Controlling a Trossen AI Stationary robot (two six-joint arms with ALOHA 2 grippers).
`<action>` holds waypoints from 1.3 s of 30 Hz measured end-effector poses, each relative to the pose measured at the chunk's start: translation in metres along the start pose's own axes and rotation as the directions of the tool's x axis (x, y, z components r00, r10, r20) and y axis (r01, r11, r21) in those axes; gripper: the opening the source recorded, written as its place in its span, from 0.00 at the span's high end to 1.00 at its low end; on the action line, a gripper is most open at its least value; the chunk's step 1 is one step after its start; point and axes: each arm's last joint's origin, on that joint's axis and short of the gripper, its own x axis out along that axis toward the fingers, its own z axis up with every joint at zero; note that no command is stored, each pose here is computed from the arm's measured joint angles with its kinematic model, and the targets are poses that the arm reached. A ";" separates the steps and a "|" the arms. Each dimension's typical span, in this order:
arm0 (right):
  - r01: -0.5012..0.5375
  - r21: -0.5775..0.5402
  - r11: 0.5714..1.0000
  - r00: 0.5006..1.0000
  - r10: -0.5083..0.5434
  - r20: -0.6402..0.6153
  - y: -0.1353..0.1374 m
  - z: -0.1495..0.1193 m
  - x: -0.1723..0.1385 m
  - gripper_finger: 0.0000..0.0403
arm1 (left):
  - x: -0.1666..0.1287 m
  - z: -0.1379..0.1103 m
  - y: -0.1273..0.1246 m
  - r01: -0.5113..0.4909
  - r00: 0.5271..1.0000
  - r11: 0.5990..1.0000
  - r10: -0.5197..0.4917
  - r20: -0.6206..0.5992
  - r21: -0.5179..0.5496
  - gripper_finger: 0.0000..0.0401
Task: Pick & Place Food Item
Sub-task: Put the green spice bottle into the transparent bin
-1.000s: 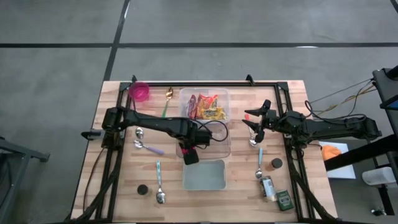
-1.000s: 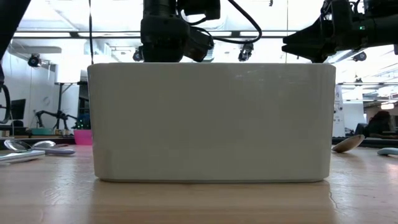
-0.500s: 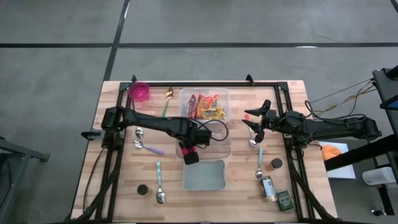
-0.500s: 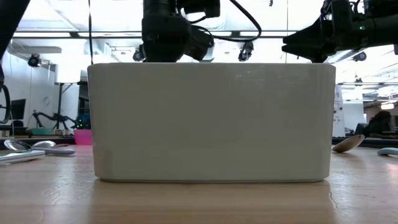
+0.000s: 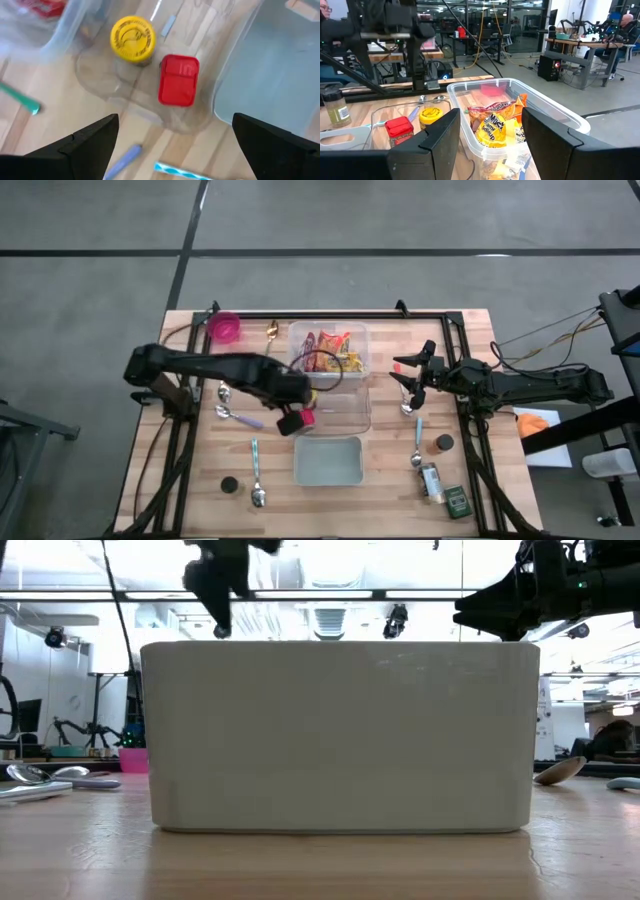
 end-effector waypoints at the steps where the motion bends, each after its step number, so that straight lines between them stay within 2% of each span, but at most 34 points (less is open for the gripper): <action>1: 0.000 0.000 1.000 1.000 0.000 0.000 0.000 0.000 0.000 0.48 | -0.006 -0.005 0.000 -0.005 1.000 1.000 0.005 0.006 -0.019 0.02; 8: 0.000 0.000 1.000 1.000 0.000 0.000 0.000 0.000 0.000 0.48 | -0.040 -0.041 -0.002 -0.042 0.999 0.979 0.046 0.012 -0.201 0.02; 15: 0.000 0.000 1.000 1.000 0.000 0.000 0.000 0.000 0.000 0.48 | -0.049 -0.075 -0.018 -0.110 0.994 0.909 0.090 -0.069 -0.401 0.02; 20: 0.000 0.000 1.000 1.000 0.000 0.000 0.000 0.000 0.000 0.48 | -0.053 -0.098 -0.034 -0.130 0.991 0.832 0.094 -0.094 -0.540 0.02; 27: 0.000 0.000 1.000 1.000 0.000 0.000 0.000 0.000 0.000 0.48 | -0.056 -0.126 -0.053 -0.135 0.990 0.720 0.070 -0.122 -0.681 0.02; 35: 0.000 0.000 1.000 1.000 0.000 0.000 0.000 0.000 0.000 0.48 | -0.037 -0.153 -0.071 -0.191 0.968 0.580 -0.025 -0.251 -0.792 0.02; 39: 0.000 0.000 1.000 1.000 0.000 0.001 0.000 0.000 0.000 0.48 | -0.025 -0.164 -0.078 -0.226 0.950 0.533 -0.063 -0.305 -0.815 0.02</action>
